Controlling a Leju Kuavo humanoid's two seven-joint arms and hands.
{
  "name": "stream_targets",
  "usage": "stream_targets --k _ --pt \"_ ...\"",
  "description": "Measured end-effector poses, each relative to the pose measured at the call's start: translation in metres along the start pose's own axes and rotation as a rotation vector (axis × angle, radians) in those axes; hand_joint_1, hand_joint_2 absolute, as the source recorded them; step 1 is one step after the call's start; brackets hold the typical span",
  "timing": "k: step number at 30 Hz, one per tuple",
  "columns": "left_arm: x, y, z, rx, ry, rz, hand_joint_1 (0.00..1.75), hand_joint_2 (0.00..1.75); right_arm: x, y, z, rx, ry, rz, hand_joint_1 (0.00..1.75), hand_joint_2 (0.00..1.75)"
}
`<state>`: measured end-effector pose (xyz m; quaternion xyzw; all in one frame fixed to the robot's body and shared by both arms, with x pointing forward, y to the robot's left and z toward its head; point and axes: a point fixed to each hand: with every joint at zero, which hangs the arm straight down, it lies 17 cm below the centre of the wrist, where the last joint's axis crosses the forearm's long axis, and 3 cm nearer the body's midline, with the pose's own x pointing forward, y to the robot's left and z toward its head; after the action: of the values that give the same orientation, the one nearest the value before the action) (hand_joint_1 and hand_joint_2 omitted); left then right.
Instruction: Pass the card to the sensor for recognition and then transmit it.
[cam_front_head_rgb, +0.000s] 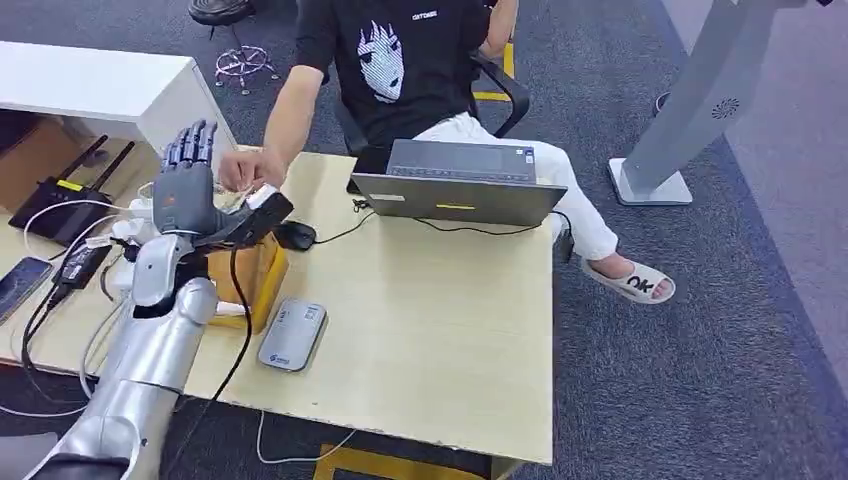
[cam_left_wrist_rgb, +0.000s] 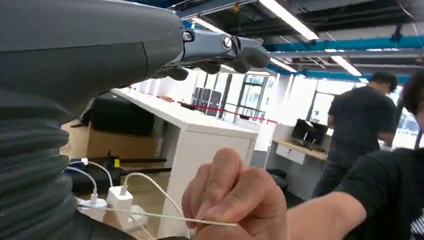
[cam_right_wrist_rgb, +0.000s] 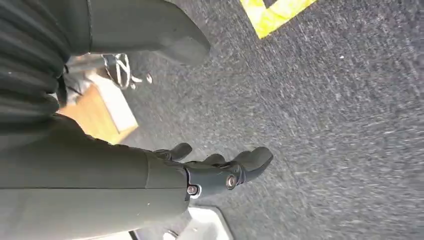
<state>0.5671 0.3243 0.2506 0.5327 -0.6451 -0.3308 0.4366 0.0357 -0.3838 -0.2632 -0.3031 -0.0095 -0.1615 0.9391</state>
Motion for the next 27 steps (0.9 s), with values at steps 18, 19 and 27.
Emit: stream_targets --k 18,19,27 --pt "0.005 -0.038 0.001 -0.129 -0.032 -0.097 1.75 1.75 0.003 0.003 0.0 0.015 -0.025 0.064 0.0 1.75" --pt "0.003 -0.038 0.001 -0.131 -0.03 -0.099 1.75 1.75 0.003 0.003 0.0 0.016 -0.023 0.065 0.0 1.75" --pt "-0.003 -0.039 0.002 -0.138 -0.03 -0.114 1.75 1.75 0.002 0.002 0.0 0.017 -0.019 0.065 0.0 1.75"
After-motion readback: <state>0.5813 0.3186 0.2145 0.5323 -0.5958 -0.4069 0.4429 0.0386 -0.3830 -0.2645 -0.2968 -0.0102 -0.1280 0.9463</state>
